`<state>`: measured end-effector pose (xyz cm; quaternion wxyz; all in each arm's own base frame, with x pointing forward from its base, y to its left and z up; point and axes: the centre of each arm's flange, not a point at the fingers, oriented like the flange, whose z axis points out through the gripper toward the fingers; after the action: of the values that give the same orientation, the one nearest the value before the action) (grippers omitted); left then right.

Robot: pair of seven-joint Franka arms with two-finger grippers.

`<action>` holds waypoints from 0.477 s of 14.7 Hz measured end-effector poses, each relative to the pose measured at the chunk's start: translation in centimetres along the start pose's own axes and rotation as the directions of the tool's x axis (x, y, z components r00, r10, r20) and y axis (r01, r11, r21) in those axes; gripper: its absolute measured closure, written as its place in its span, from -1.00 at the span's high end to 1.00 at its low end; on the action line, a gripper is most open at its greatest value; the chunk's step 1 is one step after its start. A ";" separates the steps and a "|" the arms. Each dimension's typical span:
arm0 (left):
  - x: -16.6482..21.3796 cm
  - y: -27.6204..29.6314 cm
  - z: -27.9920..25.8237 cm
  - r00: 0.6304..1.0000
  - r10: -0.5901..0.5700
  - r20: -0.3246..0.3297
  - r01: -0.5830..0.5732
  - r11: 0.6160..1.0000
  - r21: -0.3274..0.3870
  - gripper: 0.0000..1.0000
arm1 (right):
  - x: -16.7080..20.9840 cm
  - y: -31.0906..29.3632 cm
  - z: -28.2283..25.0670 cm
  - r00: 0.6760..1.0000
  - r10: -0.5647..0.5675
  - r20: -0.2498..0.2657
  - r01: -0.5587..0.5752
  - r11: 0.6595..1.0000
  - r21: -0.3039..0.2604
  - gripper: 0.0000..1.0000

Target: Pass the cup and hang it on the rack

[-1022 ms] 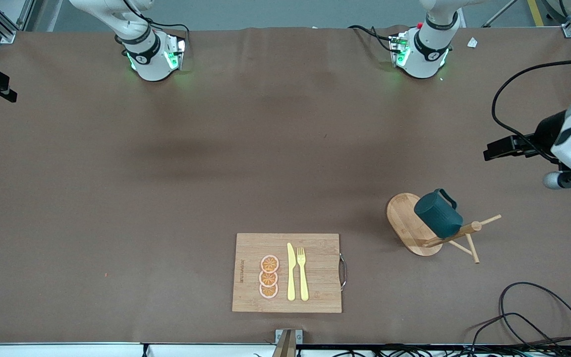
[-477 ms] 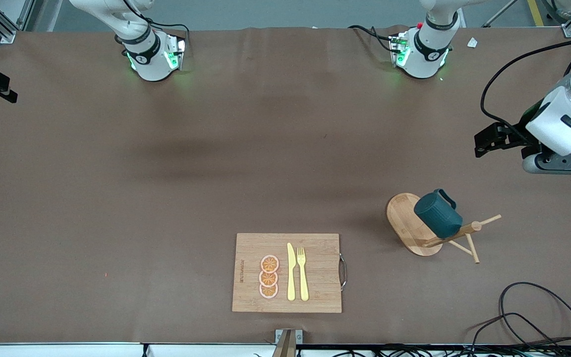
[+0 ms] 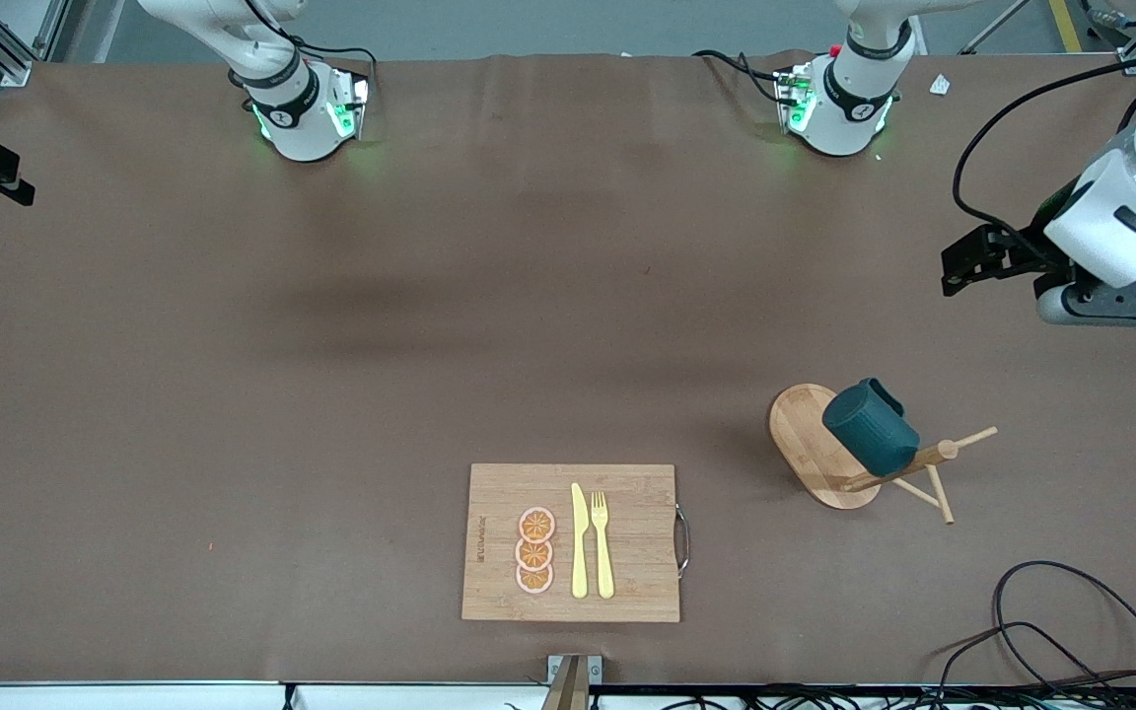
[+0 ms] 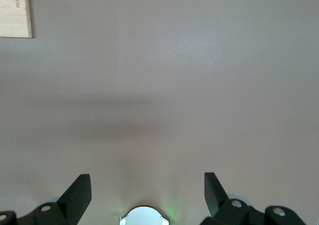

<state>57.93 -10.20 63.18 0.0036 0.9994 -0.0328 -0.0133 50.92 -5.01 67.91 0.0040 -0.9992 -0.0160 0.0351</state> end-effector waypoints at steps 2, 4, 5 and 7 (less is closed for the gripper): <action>-0.7 -0.4 -0.3 1.000 -0.004 -0.003 0.004 1.000 0.015 1.00 | 0.0 0.0 0.0 1.000 -0.001 0.000 0.001 1.000 0.000 1.00; -1.2 -0.8 -0.8 1.000 -0.014 -0.012 0.014 1.000 0.024 1.00 | 0.0 0.0 0.0 1.000 -0.001 0.000 0.001 1.000 0.000 1.00; -1.5 -1.2 -0.9 1.000 -0.020 -0.014 0.020 0.999 0.025 1.00 | 0.0 0.0 0.0 1.000 -0.001 -0.001 0.001 1.000 0.000 1.00; -2.0 -2.1 -0.8 0.998 -0.039 -0.042 0.040 0.999 0.014 1.00 | 0.0 0.0 0.0 1.000 -0.001 -0.001 0.001 1.000 0.000 1.00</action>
<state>56.05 -8.01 64.02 -0.0032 0.9999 -0.0132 0.0079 50.94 -4.97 67.91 0.0041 -0.9993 -0.0165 0.0348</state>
